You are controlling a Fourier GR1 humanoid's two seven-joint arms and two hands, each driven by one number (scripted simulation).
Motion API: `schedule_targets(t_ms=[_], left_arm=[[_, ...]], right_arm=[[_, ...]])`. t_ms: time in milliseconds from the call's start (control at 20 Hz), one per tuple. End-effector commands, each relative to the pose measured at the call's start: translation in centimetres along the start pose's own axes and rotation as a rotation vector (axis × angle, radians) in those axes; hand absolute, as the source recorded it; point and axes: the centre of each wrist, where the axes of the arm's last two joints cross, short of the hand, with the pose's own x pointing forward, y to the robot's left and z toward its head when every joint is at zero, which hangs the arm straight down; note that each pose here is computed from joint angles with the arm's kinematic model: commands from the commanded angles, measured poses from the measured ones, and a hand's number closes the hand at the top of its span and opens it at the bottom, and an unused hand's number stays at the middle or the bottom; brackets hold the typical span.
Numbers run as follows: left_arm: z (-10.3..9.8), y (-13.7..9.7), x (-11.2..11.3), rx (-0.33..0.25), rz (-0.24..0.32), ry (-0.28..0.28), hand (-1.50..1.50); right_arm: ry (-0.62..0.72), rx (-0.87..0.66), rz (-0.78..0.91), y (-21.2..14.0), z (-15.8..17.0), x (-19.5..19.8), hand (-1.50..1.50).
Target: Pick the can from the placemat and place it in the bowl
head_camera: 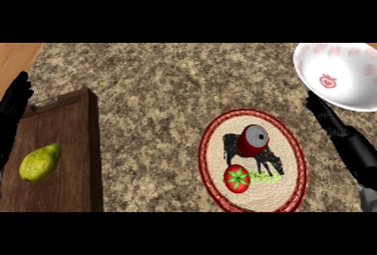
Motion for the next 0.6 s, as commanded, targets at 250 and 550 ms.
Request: schedule_targets(t_ms=[250, 550], left_arm=[[2.0, -7.0, 1.1, -0.285, 0.252, -0.067, 0.0], [2.7, -11.6, 1.7, -0.454, 0.358, -0.097, 0.0]], right_arm=[[0.12, -0.738, -0.138, 2.4, 0.3, -0.3, 1.5], [0.294, -0.945, -0.031, 9.0, 0.2, -0.7, -1.5]])
